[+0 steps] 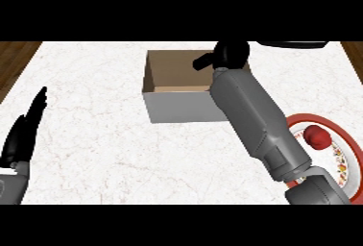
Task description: Pick the sweet potato from the plate and place it in the cardboard box
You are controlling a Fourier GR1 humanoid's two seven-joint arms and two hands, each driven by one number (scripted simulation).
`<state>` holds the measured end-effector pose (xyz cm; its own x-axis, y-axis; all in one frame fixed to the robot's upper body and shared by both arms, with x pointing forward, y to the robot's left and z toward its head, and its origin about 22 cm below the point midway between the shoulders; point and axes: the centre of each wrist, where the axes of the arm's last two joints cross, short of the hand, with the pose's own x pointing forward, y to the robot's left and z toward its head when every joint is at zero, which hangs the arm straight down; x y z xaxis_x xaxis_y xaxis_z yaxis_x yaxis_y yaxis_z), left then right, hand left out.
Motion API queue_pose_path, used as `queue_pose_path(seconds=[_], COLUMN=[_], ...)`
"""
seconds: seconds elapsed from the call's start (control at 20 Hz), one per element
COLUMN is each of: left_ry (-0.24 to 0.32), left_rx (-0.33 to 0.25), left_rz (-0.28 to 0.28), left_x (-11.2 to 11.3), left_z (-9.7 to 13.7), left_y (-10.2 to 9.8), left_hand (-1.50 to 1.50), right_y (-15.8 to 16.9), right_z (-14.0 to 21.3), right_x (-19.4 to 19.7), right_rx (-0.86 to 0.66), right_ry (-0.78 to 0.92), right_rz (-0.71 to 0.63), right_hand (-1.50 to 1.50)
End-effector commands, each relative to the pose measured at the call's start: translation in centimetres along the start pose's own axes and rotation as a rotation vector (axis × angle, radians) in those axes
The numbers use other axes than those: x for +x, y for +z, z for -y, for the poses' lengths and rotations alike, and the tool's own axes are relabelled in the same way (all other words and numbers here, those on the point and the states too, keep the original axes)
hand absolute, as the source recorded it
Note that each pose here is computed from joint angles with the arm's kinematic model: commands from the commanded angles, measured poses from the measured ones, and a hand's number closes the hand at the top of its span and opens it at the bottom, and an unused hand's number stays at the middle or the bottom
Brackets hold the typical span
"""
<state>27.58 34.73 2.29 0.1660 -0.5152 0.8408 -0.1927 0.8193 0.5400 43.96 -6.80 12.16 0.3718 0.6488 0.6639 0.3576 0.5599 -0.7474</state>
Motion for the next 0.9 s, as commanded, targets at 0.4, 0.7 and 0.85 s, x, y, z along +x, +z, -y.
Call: queue_pose_path(seconds=[0.4,0.7,0.85], left_ry=[-0.018,-0.017,-0.010], left_rx=[-0.005,0.012,0.047], left_rz=[-0.015,-0.035,-0.063], left_x=[-1.2,-1.3,-2.4], left_z=[0.9,-1.2,-1.2], left_y=[1.0,0.8,1.3], left_hand=[0.00,0.00,0.00], right_y=[-1.4,-0.4,-0.8], right_z=[-0.2,0.1,1.7], right_x=[-1.5,-0.7,-2.3], right_rx=[-0.222,-0.316,-0.292], right_ry=[-0.222,-0.403,-0.453], right_rz=[0.113,0.105,0.144], right_hand=[-1.50,-1.50,-1.50])
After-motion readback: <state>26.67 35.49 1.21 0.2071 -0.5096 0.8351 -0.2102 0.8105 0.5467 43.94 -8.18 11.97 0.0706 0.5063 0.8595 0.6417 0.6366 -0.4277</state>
